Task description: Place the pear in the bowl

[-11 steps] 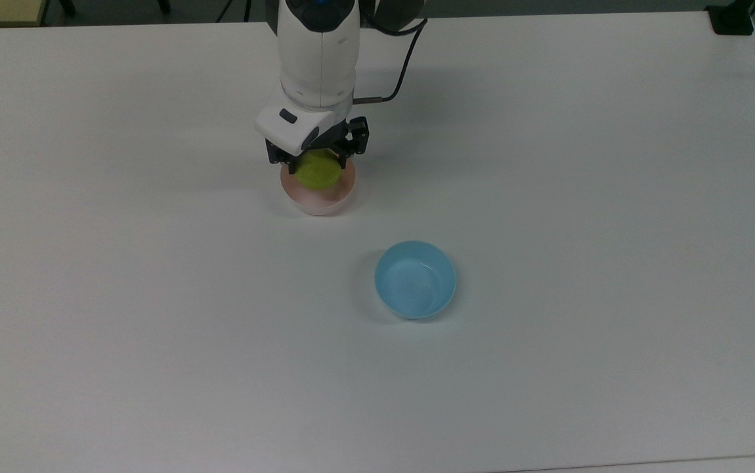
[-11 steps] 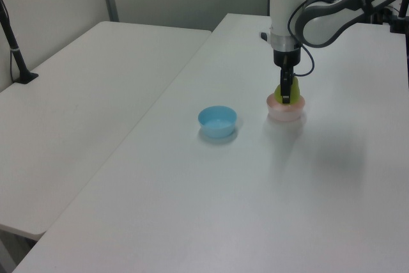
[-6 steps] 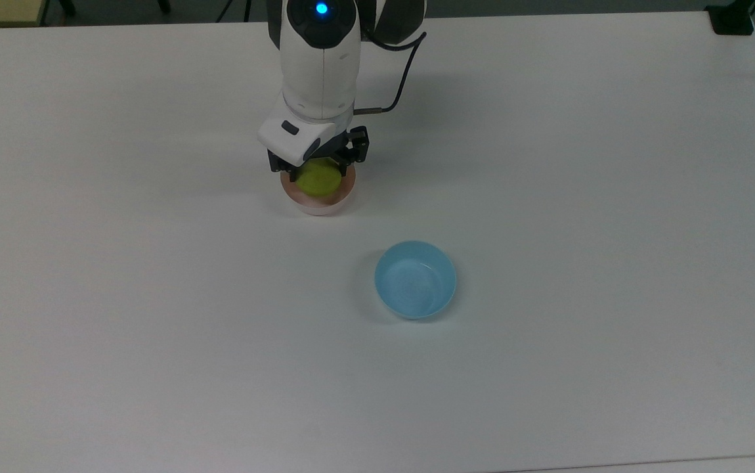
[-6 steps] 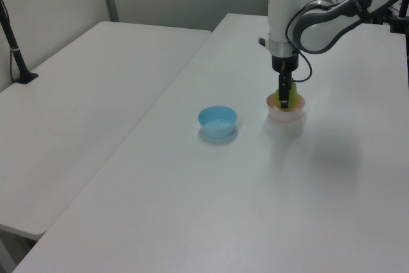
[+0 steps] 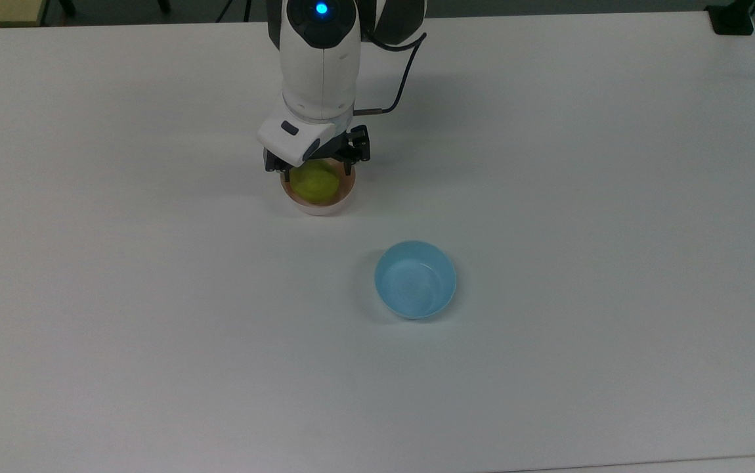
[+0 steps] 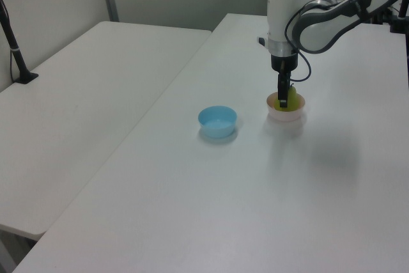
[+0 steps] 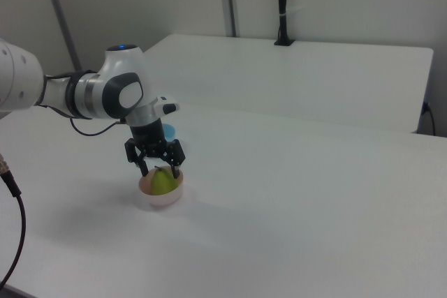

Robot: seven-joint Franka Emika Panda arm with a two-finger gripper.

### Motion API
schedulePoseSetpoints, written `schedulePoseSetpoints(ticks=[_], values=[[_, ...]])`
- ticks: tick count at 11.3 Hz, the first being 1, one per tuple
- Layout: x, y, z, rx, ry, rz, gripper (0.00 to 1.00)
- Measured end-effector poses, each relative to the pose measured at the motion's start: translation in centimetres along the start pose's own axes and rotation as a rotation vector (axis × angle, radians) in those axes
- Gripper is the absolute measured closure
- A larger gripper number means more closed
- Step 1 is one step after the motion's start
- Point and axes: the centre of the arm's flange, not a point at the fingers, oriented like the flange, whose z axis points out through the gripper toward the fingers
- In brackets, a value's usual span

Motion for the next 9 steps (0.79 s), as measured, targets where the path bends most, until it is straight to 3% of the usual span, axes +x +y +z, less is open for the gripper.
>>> schedulePoseSetpoints(ticks=[3,7,9], values=[[0.4,0.7,-3.8,-0.003,0.019,0.026,0.00],[-0.4,2.7,-14.1,-0.004,0.001,0.082,0.00],[-0.9,4.3,-17.8,-0.005,0.007,0.174,0.00]])
